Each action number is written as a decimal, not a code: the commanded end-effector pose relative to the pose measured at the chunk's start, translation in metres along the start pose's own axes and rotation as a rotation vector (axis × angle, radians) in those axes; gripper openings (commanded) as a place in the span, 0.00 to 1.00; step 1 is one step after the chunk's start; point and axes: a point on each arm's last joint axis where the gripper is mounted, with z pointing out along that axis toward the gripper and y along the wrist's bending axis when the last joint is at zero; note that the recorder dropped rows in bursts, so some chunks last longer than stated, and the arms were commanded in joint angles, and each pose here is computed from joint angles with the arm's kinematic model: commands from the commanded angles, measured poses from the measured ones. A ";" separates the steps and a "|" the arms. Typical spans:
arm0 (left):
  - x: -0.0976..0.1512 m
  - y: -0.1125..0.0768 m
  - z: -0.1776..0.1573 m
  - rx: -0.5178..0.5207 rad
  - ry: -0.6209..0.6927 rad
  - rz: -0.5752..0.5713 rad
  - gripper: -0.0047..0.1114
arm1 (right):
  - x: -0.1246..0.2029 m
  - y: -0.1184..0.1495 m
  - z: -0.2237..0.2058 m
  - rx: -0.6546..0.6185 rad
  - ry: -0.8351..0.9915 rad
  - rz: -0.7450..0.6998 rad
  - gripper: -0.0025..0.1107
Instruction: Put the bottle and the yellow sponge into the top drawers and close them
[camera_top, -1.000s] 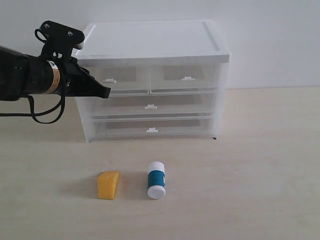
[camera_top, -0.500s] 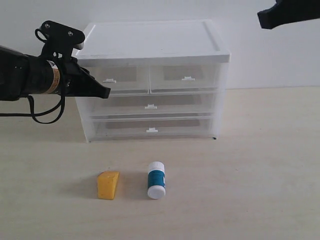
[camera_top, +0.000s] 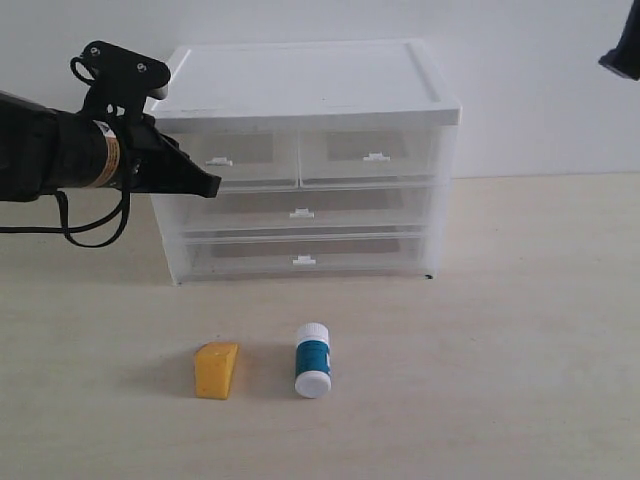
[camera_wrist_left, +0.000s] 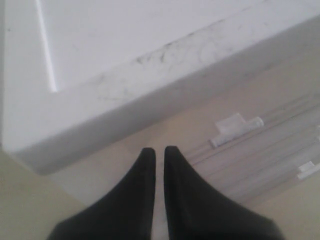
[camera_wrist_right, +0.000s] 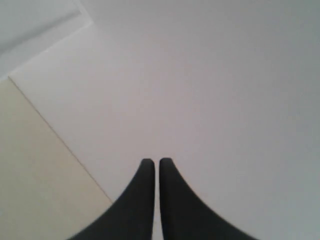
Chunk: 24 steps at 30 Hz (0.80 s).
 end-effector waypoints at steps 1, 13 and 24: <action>-0.004 0.002 -0.001 -0.014 -0.011 -0.001 0.07 | -0.033 0.014 -0.013 -0.065 -0.180 0.209 0.02; -0.004 0.002 -0.001 -0.011 -0.011 -0.001 0.07 | -0.059 0.061 -0.012 -0.187 -0.205 0.086 0.02; -0.004 0.002 -0.001 -0.011 -0.011 -0.001 0.07 | -0.102 0.129 -0.008 0.113 -0.124 -0.407 0.02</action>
